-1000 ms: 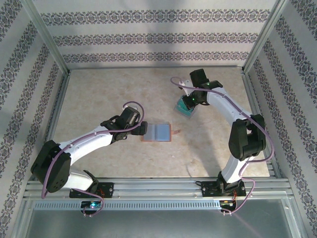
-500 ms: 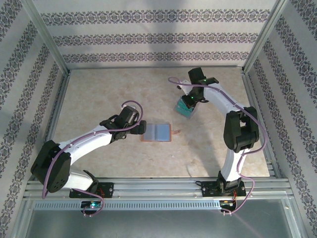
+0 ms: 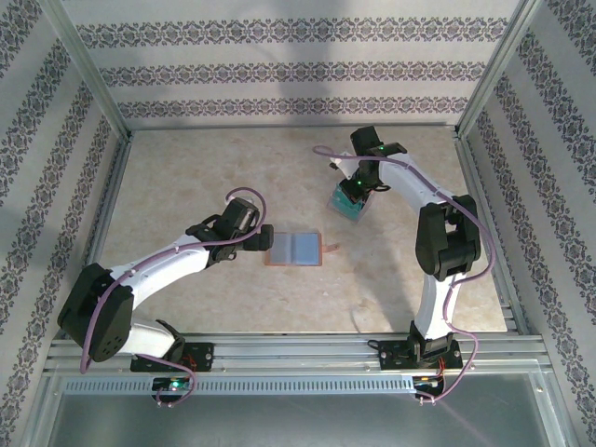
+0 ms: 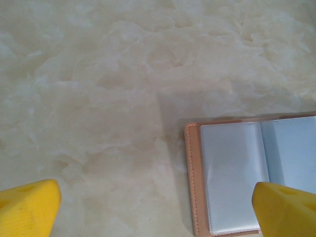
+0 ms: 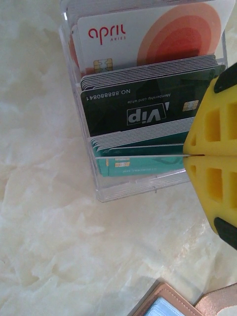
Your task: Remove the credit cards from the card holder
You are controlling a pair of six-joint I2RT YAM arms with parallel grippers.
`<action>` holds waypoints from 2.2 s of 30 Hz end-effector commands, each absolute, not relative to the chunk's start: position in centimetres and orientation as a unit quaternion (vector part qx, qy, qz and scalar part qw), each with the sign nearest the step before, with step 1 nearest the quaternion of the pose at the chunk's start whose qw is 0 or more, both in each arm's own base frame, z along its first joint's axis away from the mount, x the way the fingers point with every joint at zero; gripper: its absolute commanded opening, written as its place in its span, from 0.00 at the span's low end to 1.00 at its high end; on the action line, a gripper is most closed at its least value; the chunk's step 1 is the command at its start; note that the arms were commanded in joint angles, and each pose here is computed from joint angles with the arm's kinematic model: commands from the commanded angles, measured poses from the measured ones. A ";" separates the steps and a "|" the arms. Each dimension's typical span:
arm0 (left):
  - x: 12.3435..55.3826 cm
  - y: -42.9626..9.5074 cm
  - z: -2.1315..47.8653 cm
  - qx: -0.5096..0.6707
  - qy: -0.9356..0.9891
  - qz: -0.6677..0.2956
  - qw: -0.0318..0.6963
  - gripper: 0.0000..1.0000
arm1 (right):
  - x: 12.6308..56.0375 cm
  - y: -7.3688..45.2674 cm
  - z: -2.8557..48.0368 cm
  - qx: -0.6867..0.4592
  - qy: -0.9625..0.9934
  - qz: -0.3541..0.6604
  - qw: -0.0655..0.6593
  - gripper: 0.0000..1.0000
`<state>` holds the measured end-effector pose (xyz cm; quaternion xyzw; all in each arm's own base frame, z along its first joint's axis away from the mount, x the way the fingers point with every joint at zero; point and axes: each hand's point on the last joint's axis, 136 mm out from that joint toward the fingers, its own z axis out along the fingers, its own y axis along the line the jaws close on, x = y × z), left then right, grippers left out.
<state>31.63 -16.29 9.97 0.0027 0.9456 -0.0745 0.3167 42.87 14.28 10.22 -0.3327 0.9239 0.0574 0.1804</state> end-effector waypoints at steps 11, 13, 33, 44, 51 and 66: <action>32.1 -16.0 10.2 -0.019 0.940 -0.093 0.327 0.99 | 42.1 13.9 9.4 -0.332 0.925 0.082 0.168 0.03; 32.0 -15.9 10.2 -0.020 0.940 -0.093 0.327 0.99 | 42.0 14.1 9.3 -0.333 0.923 0.091 0.167 0.03; 31.7 -15.4 9.9 -0.032 0.941 -0.097 0.324 0.99 | 41.7 14.3 7.9 -0.325 0.928 0.109 0.148 0.13; 31.6 -14.8 10.1 -0.040 0.938 -0.097 0.329 0.99 | 42.0 14.0 8.7 -0.317 0.930 0.097 0.160 0.25; 31.5 -14.5 10.3 -0.044 0.937 -0.096 0.332 0.99 | 41.8 13.7 10.2 -0.309 0.930 0.091 0.179 0.26; 30.9 -11.9 12.1 -0.064 0.919 -0.084 0.380 0.99 | 37.4 12.6 14.8 -0.218 0.937 0.095 0.256 0.50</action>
